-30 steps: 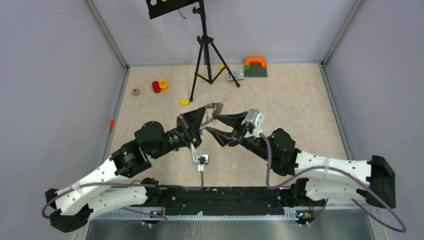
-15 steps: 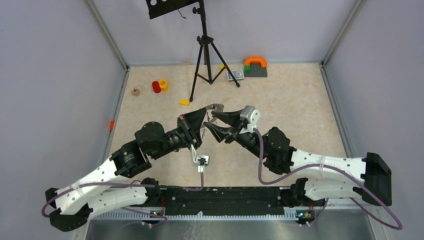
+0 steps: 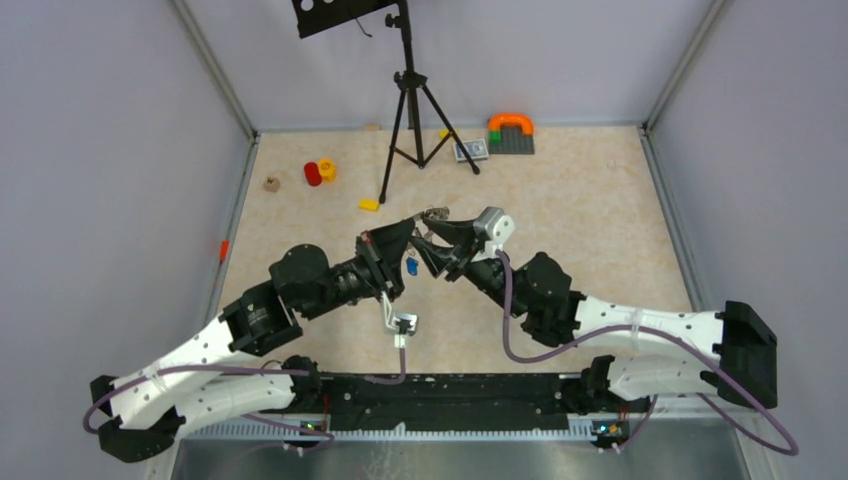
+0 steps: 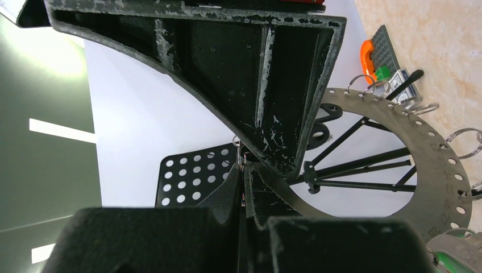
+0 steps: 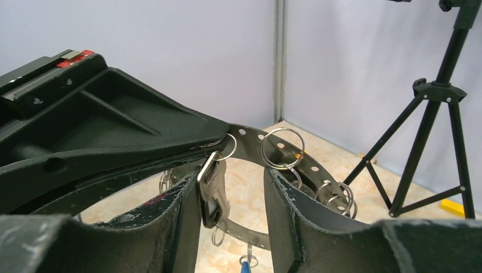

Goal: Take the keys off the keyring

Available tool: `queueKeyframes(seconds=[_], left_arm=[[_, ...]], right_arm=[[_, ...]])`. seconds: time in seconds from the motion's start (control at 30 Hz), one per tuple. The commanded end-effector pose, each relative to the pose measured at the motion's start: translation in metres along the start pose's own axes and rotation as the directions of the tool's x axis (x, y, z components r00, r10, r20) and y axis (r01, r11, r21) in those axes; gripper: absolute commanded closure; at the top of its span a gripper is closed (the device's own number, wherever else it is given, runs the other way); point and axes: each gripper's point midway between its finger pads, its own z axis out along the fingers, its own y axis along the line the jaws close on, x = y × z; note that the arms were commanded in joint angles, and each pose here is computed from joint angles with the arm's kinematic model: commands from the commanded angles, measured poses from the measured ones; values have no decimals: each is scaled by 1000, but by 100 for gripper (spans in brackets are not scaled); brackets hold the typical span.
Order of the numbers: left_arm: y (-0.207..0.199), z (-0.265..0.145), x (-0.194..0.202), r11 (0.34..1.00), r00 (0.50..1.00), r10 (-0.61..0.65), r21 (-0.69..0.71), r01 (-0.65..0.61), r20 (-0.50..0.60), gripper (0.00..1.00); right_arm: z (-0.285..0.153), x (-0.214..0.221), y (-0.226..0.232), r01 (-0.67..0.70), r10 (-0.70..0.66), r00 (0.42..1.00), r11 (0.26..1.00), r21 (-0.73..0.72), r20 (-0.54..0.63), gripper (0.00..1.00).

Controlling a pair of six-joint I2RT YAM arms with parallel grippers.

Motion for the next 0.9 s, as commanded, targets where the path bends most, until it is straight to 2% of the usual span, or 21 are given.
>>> queueKeyframes(seconds=[0.0, 0.43, 0.57, 0.77, 0.87], left_arm=[[24, -9, -1, 995, 1000, -1, -95, 2, 10, 100], [16, -8, -2, 997, 1000, -7, -81, 8, 9, 100], [16, -7, -2, 997, 1000, -7, -80, 8, 10, 100], [15, -7, -3, 997, 1000, -18, -78, 19, 11, 100], [12, -6, -2, 995, 998, -64, -70, 65, 10, 100]], right_arm=[[9, -34, -4, -16, 12, 996, 999, 40, 89, 58], [10, -43, 1, -14, 13, 993, 1000, 9, 114, 59], [10, -43, 3, -9, 9, 994, 1000, -2, 110, 70], [10, -42, 6, 1, 1, 995, 1000, -18, 100, 98], [8, -45, 13, 33, -28, 997, 997, -66, 77, 100]])
